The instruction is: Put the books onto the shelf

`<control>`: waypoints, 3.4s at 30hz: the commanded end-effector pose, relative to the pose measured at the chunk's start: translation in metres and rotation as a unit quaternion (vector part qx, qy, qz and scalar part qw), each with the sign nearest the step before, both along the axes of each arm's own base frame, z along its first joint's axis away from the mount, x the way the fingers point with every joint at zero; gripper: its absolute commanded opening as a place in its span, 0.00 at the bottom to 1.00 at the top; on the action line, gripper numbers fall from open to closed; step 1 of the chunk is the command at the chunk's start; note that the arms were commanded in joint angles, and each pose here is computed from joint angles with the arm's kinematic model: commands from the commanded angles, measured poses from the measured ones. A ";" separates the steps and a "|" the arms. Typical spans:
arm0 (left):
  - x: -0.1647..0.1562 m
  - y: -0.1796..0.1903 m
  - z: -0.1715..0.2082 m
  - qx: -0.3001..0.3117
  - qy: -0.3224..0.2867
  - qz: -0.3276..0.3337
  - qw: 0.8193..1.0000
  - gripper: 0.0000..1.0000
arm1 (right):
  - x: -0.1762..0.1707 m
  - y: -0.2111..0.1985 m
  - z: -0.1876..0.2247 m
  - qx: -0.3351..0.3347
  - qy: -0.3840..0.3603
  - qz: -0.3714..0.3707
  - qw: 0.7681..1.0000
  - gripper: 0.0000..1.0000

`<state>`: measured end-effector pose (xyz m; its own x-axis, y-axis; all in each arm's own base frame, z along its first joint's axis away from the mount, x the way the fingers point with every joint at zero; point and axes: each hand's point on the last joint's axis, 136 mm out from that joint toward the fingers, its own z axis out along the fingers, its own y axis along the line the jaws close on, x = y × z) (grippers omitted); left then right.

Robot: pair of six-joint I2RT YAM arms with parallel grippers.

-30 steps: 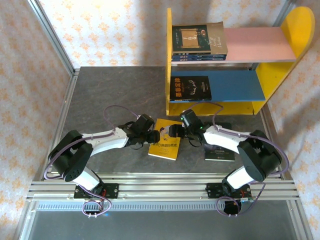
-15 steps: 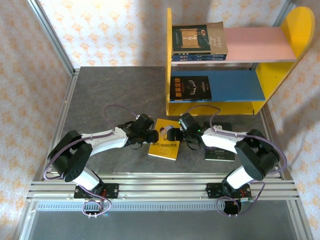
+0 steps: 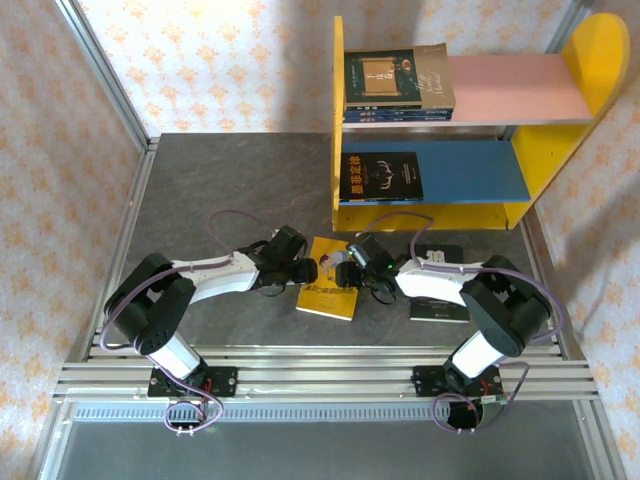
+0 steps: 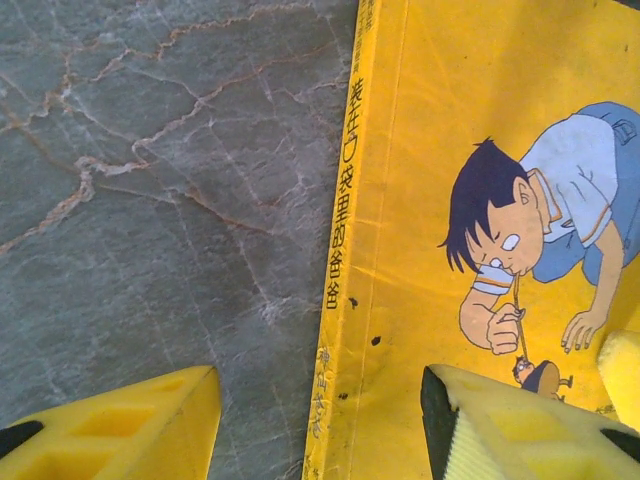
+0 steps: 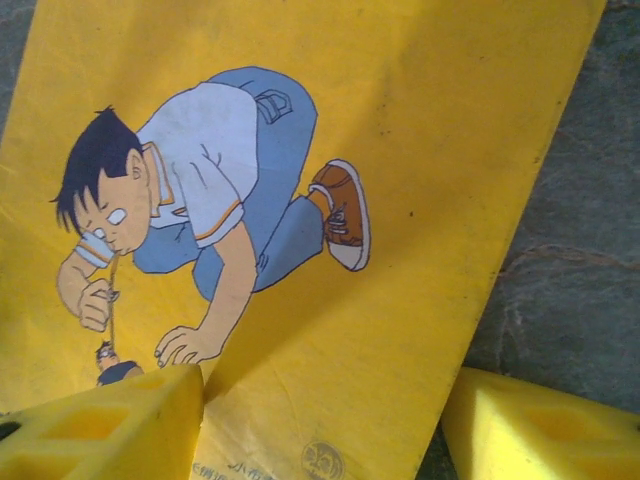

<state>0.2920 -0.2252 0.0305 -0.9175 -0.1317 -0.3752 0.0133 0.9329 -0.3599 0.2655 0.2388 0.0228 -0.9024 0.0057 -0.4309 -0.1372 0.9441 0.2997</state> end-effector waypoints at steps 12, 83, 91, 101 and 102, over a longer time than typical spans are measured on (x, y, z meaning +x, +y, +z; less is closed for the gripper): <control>0.000 -0.003 -0.008 -0.002 0.008 -0.008 1.000 0.56 | -0.022 0.032 -0.033 0.025 0.056 0.048 0.997 0.40; 0.009 -0.009 0.059 -0.074 -0.077 0.006 0.994 0.01 | -0.012 0.051 -0.009 0.059 0.030 0.044 0.997 0.59; 0.024 0.026 0.107 -0.023 -0.152 0.070 0.986 0.00 | 0.007 0.048 0.025 0.098 0.014 -0.005 0.995 0.63; 0.035 0.074 0.173 -0.033 -0.257 0.206 0.944 0.00 | 0.030 0.078 0.082 0.270 -0.027 -0.084 0.959 0.69; 0.036 0.078 0.180 -0.040 -0.269 0.219 0.937 0.00 | 0.032 0.082 0.088 0.294 -0.030 -0.095 0.951 0.71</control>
<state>0.3152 -0.1692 0.1701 -0.6209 -0.3864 -0.6820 -0.0962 0.9011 -0.4229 0.2887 0.3060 0.0791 -0.8755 0.2831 -0.3916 -0.0456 0.7584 0.6502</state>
